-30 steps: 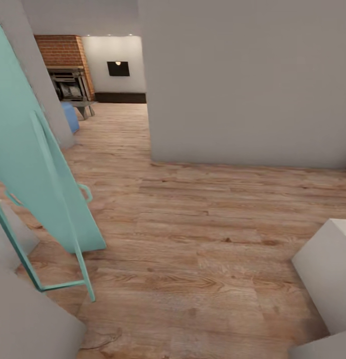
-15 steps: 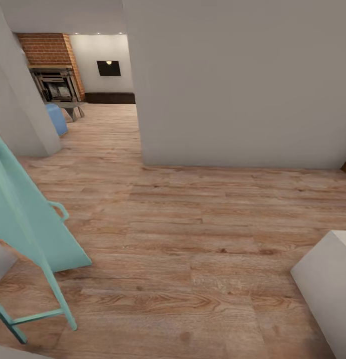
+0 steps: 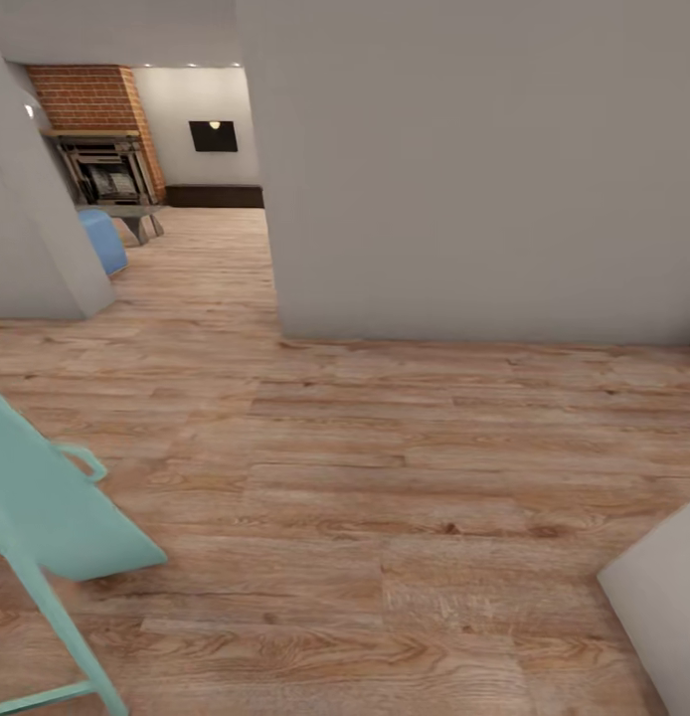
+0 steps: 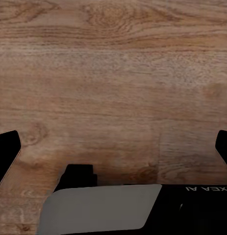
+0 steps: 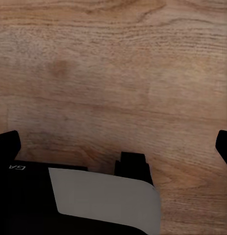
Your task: Move the two storage containers from the living room to the garage. In the garage, place one container on the floor and stack the other container on top of it (either order is fine).
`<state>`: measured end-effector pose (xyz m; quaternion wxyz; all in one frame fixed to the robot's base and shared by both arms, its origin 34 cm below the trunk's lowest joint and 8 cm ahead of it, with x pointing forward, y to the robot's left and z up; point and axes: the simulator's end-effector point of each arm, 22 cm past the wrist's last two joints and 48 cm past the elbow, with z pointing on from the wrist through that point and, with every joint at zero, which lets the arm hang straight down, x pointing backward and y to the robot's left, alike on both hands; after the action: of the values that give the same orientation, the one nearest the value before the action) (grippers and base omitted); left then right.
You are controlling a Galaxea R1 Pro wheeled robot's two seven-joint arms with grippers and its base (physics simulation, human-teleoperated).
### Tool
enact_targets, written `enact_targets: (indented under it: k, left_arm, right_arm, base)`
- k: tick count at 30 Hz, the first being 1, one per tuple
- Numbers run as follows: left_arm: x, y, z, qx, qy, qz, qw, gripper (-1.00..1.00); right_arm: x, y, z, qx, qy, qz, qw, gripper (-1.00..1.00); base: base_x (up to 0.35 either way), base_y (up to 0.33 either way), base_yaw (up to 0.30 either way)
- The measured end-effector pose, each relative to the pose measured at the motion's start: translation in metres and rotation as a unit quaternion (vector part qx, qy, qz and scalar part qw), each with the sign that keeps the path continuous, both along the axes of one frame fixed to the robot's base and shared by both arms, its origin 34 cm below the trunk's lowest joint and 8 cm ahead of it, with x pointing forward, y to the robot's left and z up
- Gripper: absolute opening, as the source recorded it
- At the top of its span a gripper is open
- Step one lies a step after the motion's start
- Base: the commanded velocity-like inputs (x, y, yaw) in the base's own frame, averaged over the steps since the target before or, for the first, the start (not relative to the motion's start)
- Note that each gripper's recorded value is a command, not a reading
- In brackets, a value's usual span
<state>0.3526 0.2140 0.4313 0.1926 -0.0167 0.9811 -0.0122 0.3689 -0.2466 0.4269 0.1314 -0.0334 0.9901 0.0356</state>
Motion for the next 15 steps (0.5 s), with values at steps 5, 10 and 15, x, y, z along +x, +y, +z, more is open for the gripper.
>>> enact_targets:
  k: [5, 10, 15]
  left_arm:
    - [0.0, 0.0, 0.0, 0.0, 0.0, 0.0, 1.0, 1.0]
    - [-0.0004, 0.0, -0.0002, 0.0, 0.001, 0.0, 1.0, 1.0]
    - [-0.0013, 0.0, -0.0007, 0.0, 0.002, 0.0, 1.0, 1.0]
  right_arm:
    - [0.0003, -0.0007, 0.0, 0.0, 0.0, 0.0, 1.0, 1.0]
    - [-0.0001, -0.0013, -0.0002, -0.001, 0.001, -0.001, 1.0, 1.0]
    - [-0.0011, -0.0013, -0.0008, -0.001, 0.002, -0.001, 1.0, 1.0]
  base:
    - [0.344, -0.031, 0.006]
    - [0.344, -0.09, 0.066]
    - [0.344, -0.049, 0.165]
